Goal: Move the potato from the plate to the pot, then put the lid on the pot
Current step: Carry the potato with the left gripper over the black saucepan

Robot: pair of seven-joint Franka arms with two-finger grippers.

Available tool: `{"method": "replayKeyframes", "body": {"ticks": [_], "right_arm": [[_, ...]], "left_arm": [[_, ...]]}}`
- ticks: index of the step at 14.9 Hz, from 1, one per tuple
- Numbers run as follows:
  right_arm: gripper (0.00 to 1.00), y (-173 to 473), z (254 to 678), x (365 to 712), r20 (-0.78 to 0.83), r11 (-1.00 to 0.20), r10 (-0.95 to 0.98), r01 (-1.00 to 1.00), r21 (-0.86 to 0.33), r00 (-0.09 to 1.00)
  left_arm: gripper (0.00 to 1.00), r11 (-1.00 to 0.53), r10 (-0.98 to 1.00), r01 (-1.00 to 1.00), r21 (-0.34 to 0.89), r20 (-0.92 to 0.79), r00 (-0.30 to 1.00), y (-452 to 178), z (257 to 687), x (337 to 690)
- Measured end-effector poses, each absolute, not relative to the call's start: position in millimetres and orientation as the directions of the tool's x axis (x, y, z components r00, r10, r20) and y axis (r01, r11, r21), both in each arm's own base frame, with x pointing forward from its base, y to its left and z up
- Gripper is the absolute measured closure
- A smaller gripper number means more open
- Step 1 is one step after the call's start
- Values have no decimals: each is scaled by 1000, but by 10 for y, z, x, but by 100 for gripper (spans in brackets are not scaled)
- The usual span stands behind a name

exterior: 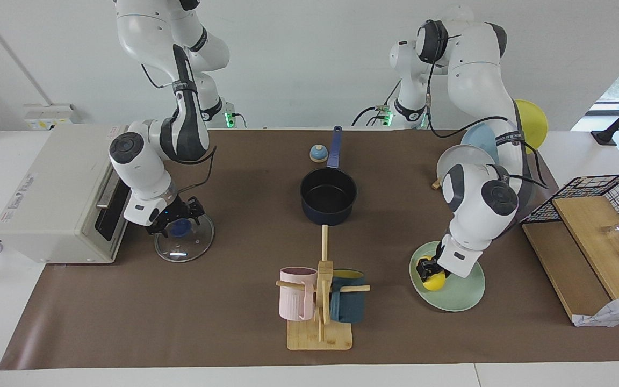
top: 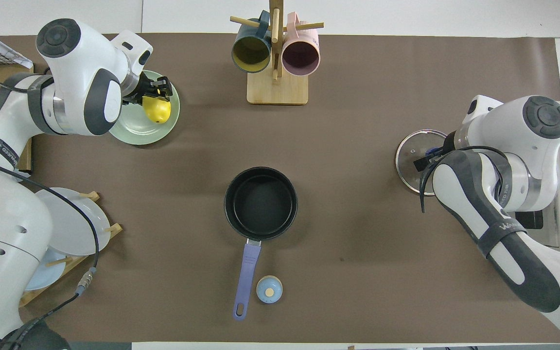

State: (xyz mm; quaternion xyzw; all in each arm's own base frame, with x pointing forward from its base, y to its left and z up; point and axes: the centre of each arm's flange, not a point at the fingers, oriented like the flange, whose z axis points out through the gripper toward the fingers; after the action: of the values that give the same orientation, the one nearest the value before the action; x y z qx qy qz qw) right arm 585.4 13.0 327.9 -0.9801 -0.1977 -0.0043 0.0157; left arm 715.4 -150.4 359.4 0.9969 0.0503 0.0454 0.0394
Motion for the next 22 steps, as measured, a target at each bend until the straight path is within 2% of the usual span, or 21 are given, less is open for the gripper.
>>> {"method": "replayKeyframes", "body": {"ticks": [2, 4, 7, 9, 10, 11, 13, 16, 19, 22], "right_arm": [[7, 94, 3271, 5850, 13, -924, 382, 382, -30, 924], [8, 92, 3259, 5841, 10, -924, 381, 382, -31, 924], [15, 91, 3244, 5831, 7, -924, 381, 381, -32, 924], [20, 91, 3243, 5830, 7, -924, 381, 381, -32, 924], [30, 92, 3242, 5830, 7, -924, 381, 382, -32, 924], [34, 92, 3246, 5830, 7, -924, 381, 381, -32, 924], [34, 92, 3246, 5830, 7, -924, 381, 381, -32, 924], [34, 92, 3247, 5831, 7, -924, 381, 381, -32, 924], [34, 114, 3330, 5865, -8, -922, 386, 385, -41, 923], [34, 169, 3598, 5969, -29, -920, 389, 387, -54, 921]], "left_arm": [[37, -992, 102, 94, 89, 98, 990, -1485, 4099, 7057], [37, -990, 115, 109, 90, 72, 991, -1518, 4713, 6804], [37, -984, 156, 153, 90, 28, 987, -1809, 5472, 6244], [37, -979, 182, 180, 96, 14, 983, -2213, 5701, 5788], [37, -977, 192, 191, 94, 2, 981, -2439, 5713, 5559], [37, -975, 204, 203, 92, -5, 979, -2674, 5674, 5344], [37, -969, 220, 217, 114, 15, 975, -3105, 5475, 4994], [37, -966, 222, 215, 145, 34, 974, -3580, 4955, 4589], [37, -966, 218, 209, 154, 41, 975, -3756, 4452, 4436], [37, -967, 213, 204, 153, 44, 976, -3773, 4109, 4374]]}}
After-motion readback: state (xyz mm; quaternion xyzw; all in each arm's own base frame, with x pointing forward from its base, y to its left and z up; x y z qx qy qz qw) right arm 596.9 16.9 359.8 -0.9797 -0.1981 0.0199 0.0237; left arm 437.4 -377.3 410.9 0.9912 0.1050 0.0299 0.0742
